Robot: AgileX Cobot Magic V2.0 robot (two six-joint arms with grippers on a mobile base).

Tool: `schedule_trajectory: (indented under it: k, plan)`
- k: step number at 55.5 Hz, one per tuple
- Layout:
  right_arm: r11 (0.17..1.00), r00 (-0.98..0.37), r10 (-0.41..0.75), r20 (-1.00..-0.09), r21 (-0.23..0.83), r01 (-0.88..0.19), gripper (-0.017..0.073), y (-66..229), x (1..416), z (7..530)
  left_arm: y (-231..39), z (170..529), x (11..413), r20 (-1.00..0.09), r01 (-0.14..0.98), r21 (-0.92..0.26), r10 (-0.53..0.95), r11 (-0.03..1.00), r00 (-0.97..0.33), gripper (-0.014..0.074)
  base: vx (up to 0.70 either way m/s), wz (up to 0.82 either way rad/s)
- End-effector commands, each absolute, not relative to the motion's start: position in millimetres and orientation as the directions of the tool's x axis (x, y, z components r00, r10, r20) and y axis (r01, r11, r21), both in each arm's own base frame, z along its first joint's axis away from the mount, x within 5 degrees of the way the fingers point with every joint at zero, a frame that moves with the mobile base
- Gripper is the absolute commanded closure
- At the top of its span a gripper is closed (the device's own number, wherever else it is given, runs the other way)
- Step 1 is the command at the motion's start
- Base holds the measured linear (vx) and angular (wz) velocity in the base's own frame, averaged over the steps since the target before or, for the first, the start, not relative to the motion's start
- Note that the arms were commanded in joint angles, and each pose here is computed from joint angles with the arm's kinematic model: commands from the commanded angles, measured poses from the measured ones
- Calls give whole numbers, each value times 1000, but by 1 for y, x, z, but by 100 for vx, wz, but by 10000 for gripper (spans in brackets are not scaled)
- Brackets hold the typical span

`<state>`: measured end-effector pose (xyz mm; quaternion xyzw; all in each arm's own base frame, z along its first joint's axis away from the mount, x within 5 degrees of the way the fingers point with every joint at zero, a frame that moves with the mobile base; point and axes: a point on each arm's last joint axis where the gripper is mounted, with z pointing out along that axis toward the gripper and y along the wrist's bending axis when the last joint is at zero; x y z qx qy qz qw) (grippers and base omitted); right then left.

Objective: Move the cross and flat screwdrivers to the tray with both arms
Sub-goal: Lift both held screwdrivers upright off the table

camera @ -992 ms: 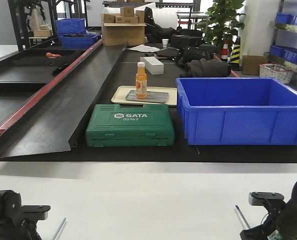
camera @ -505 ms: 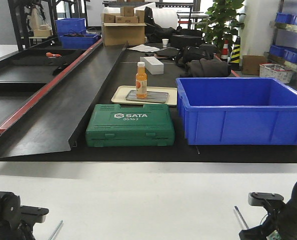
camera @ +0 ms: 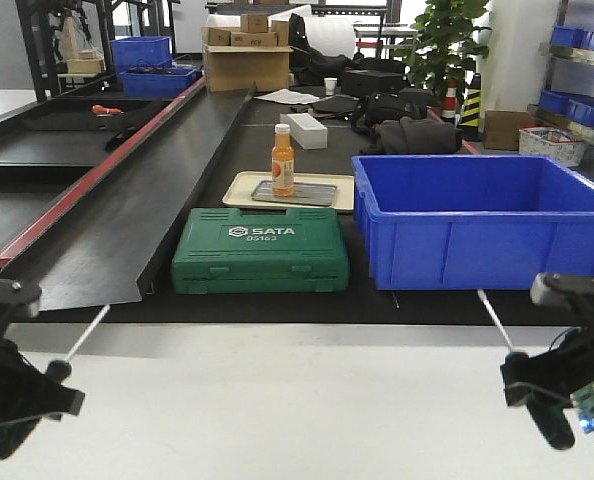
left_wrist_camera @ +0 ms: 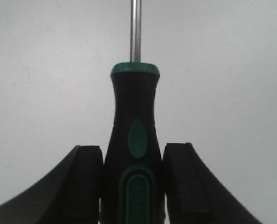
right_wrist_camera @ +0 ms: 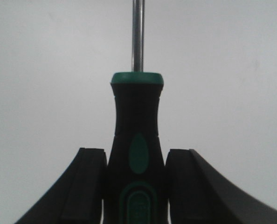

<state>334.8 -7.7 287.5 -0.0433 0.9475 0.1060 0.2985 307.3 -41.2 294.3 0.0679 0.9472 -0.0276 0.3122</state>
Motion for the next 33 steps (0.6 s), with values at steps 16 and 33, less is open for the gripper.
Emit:
schedule_trajectory:
  k: [16, 33]
  plan:
    - [951, -331, -22, -943, 83, -299, 567, 16, 199, 396, -29, 380, 191, -952, 148, -92, -43, 985, -305, 594, 0, 0]
    - [973, -96, 11, -995, 32, -227, 567, 18, 119, 400, -19, 381, 122, -993, 160, -95, -83, 983, -83, 594, 0, 0]
